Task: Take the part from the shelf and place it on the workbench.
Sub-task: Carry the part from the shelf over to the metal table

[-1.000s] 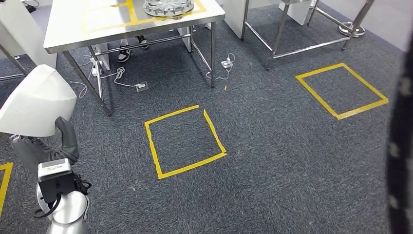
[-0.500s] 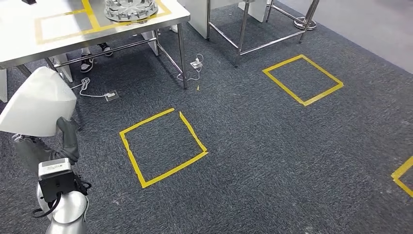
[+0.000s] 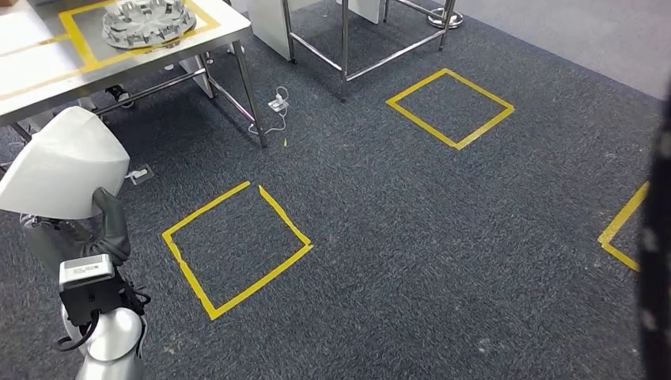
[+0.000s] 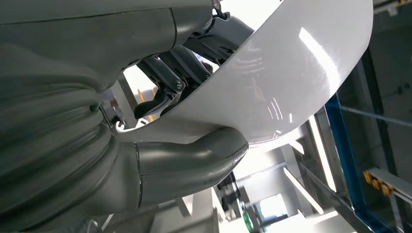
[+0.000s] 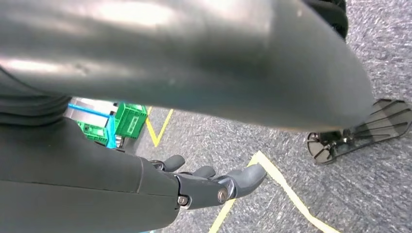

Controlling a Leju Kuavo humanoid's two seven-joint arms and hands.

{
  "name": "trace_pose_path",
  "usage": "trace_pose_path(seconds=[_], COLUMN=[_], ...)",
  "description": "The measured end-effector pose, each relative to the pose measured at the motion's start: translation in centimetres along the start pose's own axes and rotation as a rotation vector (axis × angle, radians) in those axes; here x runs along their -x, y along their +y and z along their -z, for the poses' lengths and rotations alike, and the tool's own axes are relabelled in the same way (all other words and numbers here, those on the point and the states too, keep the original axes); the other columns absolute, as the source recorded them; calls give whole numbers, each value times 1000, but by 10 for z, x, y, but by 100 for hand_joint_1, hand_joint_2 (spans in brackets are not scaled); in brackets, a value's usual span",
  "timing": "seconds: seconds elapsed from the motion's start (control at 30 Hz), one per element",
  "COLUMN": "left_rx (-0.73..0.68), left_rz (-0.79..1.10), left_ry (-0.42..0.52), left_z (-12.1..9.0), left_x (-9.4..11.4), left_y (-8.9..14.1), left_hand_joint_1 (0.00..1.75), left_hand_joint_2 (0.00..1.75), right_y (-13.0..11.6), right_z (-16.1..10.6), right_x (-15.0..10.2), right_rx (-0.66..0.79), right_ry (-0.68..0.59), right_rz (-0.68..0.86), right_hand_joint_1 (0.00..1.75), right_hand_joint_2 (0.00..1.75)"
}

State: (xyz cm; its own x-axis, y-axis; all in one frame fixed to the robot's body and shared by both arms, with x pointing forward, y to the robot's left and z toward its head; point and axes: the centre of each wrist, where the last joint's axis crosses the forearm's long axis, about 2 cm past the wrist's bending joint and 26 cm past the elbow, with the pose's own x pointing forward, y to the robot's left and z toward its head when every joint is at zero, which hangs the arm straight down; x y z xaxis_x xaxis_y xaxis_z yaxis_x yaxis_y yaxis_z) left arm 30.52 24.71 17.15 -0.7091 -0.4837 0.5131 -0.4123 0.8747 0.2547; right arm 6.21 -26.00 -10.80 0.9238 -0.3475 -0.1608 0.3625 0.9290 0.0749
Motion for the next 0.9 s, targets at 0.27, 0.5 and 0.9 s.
trace_pose_path(seconds=[0.27,0.5,0.9], left_rx=[-30,-69,-77], left_rz=[-14,-19,-31], left_ry=[21,27,35], left_z=[-1,0,-1], left_x=[2,2,2], left_y=[2,4,3], left_hand_joint_1=[175,175,175], left_hand_joint_2=[175,175,175], right_y=[1,0,-3], right_z=[-1,-1,-1], right_x=[-2,-2,-4], right_rx=[-1,2,6], right_ry=[-8,-9,-12], right_rz=[-1,-5,-20], right_hand_joint_1=[0,0,0], right_hand_joint_2=[0,0,0])
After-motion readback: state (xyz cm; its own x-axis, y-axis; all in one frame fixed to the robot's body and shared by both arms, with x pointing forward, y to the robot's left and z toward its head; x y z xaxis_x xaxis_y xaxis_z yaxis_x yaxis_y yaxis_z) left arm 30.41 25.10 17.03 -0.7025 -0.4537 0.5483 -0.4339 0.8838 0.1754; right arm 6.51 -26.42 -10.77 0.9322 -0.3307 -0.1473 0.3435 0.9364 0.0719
